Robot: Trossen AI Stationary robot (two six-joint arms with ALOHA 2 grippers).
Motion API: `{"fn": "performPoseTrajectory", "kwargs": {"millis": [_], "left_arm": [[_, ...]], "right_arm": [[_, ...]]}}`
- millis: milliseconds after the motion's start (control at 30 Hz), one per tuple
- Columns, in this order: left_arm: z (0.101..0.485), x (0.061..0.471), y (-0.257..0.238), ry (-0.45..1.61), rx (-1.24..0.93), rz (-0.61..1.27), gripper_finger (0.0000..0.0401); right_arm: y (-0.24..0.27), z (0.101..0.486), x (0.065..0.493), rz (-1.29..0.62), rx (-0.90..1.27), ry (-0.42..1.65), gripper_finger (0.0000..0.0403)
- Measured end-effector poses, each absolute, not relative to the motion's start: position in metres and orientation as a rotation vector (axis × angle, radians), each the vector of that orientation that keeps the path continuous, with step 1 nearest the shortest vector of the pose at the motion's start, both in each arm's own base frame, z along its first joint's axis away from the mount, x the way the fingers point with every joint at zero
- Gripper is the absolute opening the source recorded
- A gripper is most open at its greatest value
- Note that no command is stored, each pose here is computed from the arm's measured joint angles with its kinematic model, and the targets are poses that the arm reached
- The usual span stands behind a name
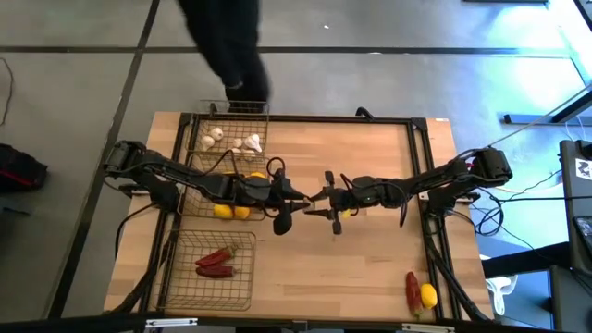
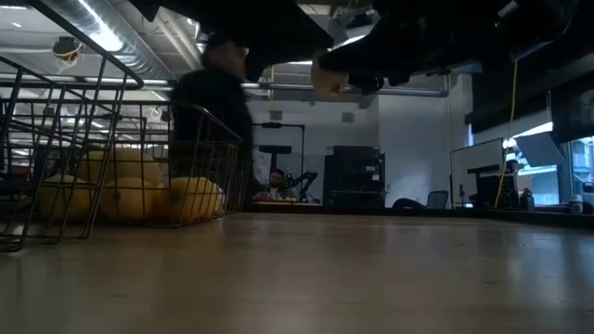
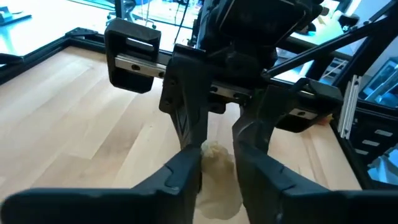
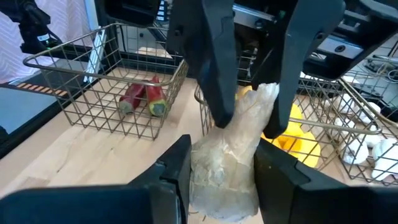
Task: Sort produce into baskets
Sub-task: Put the garlic in the top wire basket
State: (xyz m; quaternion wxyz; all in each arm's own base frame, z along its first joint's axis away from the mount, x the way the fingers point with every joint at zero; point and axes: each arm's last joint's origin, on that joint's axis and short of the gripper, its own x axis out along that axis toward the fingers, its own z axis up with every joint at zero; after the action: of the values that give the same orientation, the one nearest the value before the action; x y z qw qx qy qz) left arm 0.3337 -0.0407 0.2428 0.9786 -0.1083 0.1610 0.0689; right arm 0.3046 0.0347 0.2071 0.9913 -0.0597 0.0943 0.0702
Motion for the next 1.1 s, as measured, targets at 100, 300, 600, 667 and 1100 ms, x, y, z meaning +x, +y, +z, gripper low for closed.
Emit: {"fn": "performPoseTrajectory", "kwargs": {"millis": [100, 300, 600, 667, 1100], "left_arm": [[0.243, 0.334, -0.041, 0.326, -0.214, 0.138, 0.0072], [0.243, 0.334, -0.041, 0.326, -0.199, 0.136, 0.0020], [0.250, 0.329, -0.040, 0.313, -0.189, 0.130, 0.0019], [0.260, 0.324, -0.039, 0.290, -0.183, 0.125, 0.0021], [0.315, 0.268, -0.012, 0.218, -0.062, 0.452, 0.0025]], "right_arm": [[0.035, 0.207, 0.305, 0.141, -0.116, 0.189, 0.0125], [0.035, 0.208, 0.305, 0.137, -0.068, 0.183, 0.0128], [0.034, 0.209, 0.305, 0.128, -0.054, 0.179, 0.0219], [0.034, 0.208, 0.305, 0.124, -0.055, 0.190, 0.0235], [0.034, 0.206, 0.304, 0.121, -0.036, 0.205, 0.0255]]}}
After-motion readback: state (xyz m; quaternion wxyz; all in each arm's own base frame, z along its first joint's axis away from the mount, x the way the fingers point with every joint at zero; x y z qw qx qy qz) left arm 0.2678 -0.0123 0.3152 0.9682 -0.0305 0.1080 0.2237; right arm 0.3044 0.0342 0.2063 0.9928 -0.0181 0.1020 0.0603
